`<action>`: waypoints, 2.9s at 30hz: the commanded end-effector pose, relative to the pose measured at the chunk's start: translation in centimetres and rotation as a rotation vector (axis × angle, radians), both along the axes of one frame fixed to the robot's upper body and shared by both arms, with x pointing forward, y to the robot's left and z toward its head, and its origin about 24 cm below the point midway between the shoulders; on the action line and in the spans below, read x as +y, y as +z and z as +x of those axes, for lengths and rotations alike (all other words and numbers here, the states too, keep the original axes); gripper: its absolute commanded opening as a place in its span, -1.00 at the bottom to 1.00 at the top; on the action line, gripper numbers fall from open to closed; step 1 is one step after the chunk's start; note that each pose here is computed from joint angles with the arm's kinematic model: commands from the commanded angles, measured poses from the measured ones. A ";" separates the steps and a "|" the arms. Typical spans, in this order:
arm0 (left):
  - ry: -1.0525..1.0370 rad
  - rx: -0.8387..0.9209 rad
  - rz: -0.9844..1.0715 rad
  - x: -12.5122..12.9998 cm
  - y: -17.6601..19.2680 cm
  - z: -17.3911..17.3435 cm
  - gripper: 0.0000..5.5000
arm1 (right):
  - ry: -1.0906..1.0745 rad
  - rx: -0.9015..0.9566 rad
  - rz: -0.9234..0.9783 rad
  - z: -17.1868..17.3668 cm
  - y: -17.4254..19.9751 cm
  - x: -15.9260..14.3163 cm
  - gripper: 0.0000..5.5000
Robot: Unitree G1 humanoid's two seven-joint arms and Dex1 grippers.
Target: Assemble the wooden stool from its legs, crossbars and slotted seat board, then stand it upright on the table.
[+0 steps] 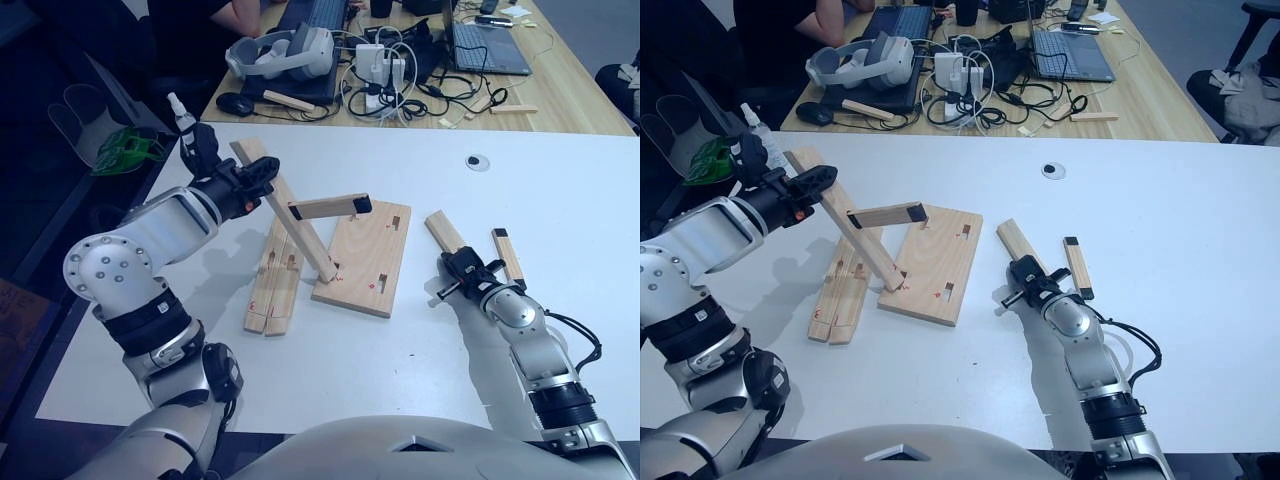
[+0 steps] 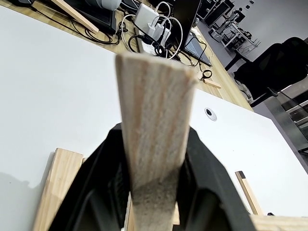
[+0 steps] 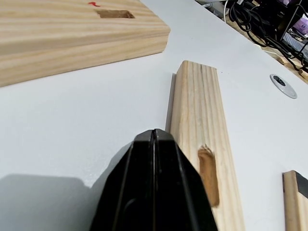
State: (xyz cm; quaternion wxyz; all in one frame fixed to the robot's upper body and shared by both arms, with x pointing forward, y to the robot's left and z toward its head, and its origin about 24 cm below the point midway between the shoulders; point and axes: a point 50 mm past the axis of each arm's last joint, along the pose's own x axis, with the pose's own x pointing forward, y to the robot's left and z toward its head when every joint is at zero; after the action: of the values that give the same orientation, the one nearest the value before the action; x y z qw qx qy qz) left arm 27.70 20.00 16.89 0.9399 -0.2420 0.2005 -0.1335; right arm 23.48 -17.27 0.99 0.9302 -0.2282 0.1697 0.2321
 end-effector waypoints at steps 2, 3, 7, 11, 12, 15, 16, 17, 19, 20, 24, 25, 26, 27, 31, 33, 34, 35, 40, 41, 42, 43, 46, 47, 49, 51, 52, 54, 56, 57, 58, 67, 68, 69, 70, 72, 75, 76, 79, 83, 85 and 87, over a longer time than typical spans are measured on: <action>-0.003 -0.003 0.028 -0.4 0.1 0.0 -0.63 | -0.004 0.014 0.007 -0.1 -0.2 0.1 -1.00; -0.005 -0.004 0.034 -0.6 0.0 -0.1 -0.63 | -0.003 0.013 0.008 0.0 -0.2 0.1 -1.00; 0.005 0.000 0.077 -1.4 -0.8 -0.5 -0.63 | 0.013 0.008 0.009 0.2 -0.1 0.2 -1.00; 0.052 -0.014 0.146 -1.9 -1.5 -0.6 -0.63 | 0.035 0.000 0.007 0.6 0.0 0.5 -1.00; 0.062 -0.023 0.164 -2.1 -1.6 -0.5 -0.63 | 0.041 -0.002 0.007 0.7 0.0 0.6 -1.00; 0.085 -0.057 0.208 -2.6 -2.0 -0.3 -0.63 | 0.049 -0.007 0.016 1.0 0.0 0.6 -1.00; 0.090 -0.071 0.213 -2.8 -2.0 -0.2 -0.63 | 0.050 -0.007 0.020 1.1 0.0 0.6 -1.00; 0.098 -0.087 0.215 -2.9 -2.1 -0.1 -0.63 | 0.049 -0.006 0.025 1.2 0.0 0.6 -1.00; 0.110 -0.127 0.209 -3.2 -2.1 0.0 -0.63 | 0.050 -0.002 0.035 1.3 0.1 0.5 -1.00; 0.113 -0.147 0.205 -3.4 -2.1 0.1 -0.63 | 0.052 -0.001 0.038 1.4 0.1 0.5 -1.00; 0.141 -0.229 0.205 -3.9 -2.6 0.0 -0.63 | 0.076 -0.001 0.030 1.9 0.2 0.5 -1.00; 0.146 -0.248 0.212 -4.0 -2.7 -0.1 -0.63 | 0.083 -0.002 0.027 2.0 0.2 0.4 -1.00; 0.152 -0.268 0.222 -4.0 -2.9 -0.2 -0.63 | 0.088 -0.003 0.024 2.1 0.2 0.4 -1.00; 0.156 -0.287 0.225 -4.1 -3.0 -0.3 -0.63 | 0.091 -0.005 0.022 2.1 0.3 0.4 -1.00; 0.180 -0.395 0.208 -4.3 -3.1 -1.1 -0.63 | 0.102 -0.006 0.016 2.3 0.3 0.2 -1.00; 0.182 -0.435 0.210 -4.5 -3.6 -1.5 -0.63 | 0.111 -0.005 0.012 2.4 0.3 0.1 -1.00; 0.180 -0.447 0.212 -4.6 -3.9 -1.7 -0.63 | 0.115 -0.004 0.010 2.5 0.3 0.1 -1.00; 0.179 -0.452 0.212 -4.7 -4.3 -1.9 -0.63 | 0.121 -0.003 0.008 2.5 0.4 0.1 -1.00; 0.158 -0.516 0.251 -6.0 -6.0 -2.7 -0.63 | 0.151 -0.006 -0.006 2.9 0.5 0.1 -1.00; 0.154 -0.533 0.264 -6.2 -6.3 -2.9 -0.63 | 0.157 -0.006 -0.008 3.0 0.6 0.1 -1.00; 0.144 -0.553 0.283 -6.5 -6.5 -3.1 -0.63 | 0.160 -0.008 -0.010 3.1 0.6 0.1 -1.00; 0.142 -0.572 0.302 -6.6 -6.7 -3.3 -0.63 | 0.163 -0.009 -0.012 3.2 0.6 0.0 -1.00; 0.148 -0.632 0.345 -6.8 -7.0 -2.9 -0.63 | 0.166 -0.014 -0.015 3.4 0.7 0.0 -1.00; 0.153 -0.649 0.356 -7.0 -7.2 -2.5 -0.63 | 0.166 -0.016 -0.015 3.4 0.7 -0.1 -1.00; 0.165 -0.669 0.364 -7.5 -7.6 -1.5 -0.63 | 0.172 -0.019 -0.016 3.6 0.8 0.0 -1.00; 0.191 -0.686 0.360 -8.0 -7.8 -0.5 -0.63 | 0.184 -0.026 -0.019 3.9 0.9 0.2 -1.00; 0.210 -0.698 0.354 -8.2 -7.8 0.1 -0.63 | 0.188 -0.031 -0.018 4.0 1.0 0.2 -1.00; 0.243 -0.721 0.341 -8.7 -7.7 1.2 -0.63 | 0.193 -0.037 -0.017 4.2 1.1 0.3 -1.00; 0.271 -0.732 0.337 -9.0 -7.8 2.1 -0.63 | 0.199 -0.040 -0.018 4.4 1.1 0.4 -1.00; 0.285 -0.725 0.335 -9.0 -8.0 2.3 -0.63 | 0.203 -0.041 -0.019 4.4 1.1 0.4 -1.00; 0.299 -0.696 0.320 -8.9 -8.3 2.3 -0.63 | 0.205 -0.041 -0.019 4.4 1.1 0.4 -1.00; 0.217 -0.512 0.261 -7.8 -9.0 -1.1 -0.63 | 0.196 -0.042 -0.006 4.3 1.0 0.4 -1.00; 0.190 -0.536 0.275 -8.0 -8.7 -1.4 -0.63 | 0.194 -0.042 -0.005 4.3 0.9 0.4 -1.00; 0.172 -0.531 0.281 -8.1 -8.8 -1.7 -0.63 | 0.193 -0.040 -0.004 4.3 0.9 0.4 -1.00; 0.164 -0.523 0.285 -8.1 -8.9 -1.8 -0.63 | 0.193 -0.039 -0.004 4.3 0.9 0.4 -1.00; 0.145 -0.510 0.295 -7.9 -9.0 -2.2 -0.63 | 0.193 -0.037 -0.003 4.3 0.9 0.4 -1.00; 0.092 -0.517 0.320 -8.0 -9.0 -2.7 -0.63 | 0.184 -0.033 0.003 4.2 0.8 0.3 -1.00; 0.087 -0.521 0.329 -8.0 -8.9 -2.8 -0.63 | 0.181 -0.031 0.005 4.2 0.7 0.3 -1.00; 0.084 -0.562 0.352 -8.1 -8.4 -2.8 -0.63 | 0.177 -0.025 0.008 4.2 0.6 0.2 -1.00; 0.153 -0.721 0.377 -8.0 -6.2 -3.1 -0.43 | 0.170 -0.008 0.018 4.3 0.4 0.1 -1.00; 0.212 -0.809 0.409 -7.9 -4.5 -3.0 -0.30 | 0.163 0.003 0.026 4.3 0.3 0.1 -1.00; 0.244 -0.893 0.434 -8.0 -2.8 -3.0 -0.20 | 0.156 0.012 0.035 4.3 0.1 0.0 -1.00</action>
State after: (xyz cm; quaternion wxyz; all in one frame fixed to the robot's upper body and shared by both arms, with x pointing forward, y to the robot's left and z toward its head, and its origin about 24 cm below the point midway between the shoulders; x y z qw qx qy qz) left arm 24.62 12.14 11.90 0.9817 0.0026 -0.1745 -0.0766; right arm 27.59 -17.16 1.16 0.9100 -0.2318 0.1456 0.3113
